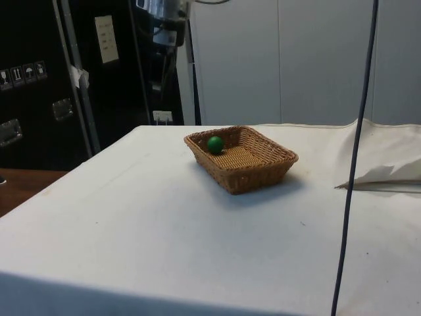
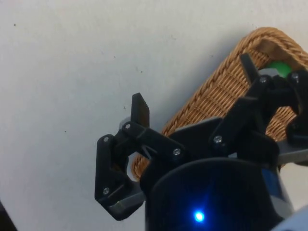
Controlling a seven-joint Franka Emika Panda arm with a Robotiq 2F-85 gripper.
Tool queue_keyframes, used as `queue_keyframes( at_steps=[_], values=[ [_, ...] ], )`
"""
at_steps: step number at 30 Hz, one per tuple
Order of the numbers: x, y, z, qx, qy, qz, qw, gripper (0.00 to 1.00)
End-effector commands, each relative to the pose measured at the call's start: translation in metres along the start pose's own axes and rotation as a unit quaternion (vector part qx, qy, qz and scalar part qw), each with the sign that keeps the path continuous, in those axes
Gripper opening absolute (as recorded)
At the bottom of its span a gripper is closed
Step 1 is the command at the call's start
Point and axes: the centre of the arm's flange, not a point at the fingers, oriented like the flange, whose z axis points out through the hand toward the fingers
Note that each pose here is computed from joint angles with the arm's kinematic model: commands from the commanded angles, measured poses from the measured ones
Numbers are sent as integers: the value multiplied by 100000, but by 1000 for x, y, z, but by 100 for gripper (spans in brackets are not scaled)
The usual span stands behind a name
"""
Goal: Pick up the ball and place it into the basket.
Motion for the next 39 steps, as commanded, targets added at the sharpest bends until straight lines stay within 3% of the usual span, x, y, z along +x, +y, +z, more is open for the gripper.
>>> queue_keyframes(
  at_steps=[1,2,10,11,16,20,21,22,26,29,30,33,39],
  values=[
    [1,-2,-1,-140,-84,-41,100000,100],
    [4,-6,-2,-789,-675,-155,99994,100],
    [18,-31,-8,-1282,-1279,-1031,99978,100],
    [18,-31,-8,-745,-751,-1143,99988,100],
    [25,-47,-10,-1547,-1829,-1541,99959,100],
    [28,-57,-11,-1288,-2374,-1540,99952,100],
    [28,-56,-10,-899,-1838,-1670,99965,100],
    [28,-58,-10,-1205,-2563,-1383,99950,100],
    [27,-59,-9,-848,-3190,194,99945,100],
    [26,-59,-10,-639,-3408,1151,99933,100],
    [27,-60,-9,-467,-3019,581,99952,100],
    [24,-59,-10,-332,-3661,2505,99901,100],
    [22,-60,-9,16,-3900,4123,99839,100]
  ],
)
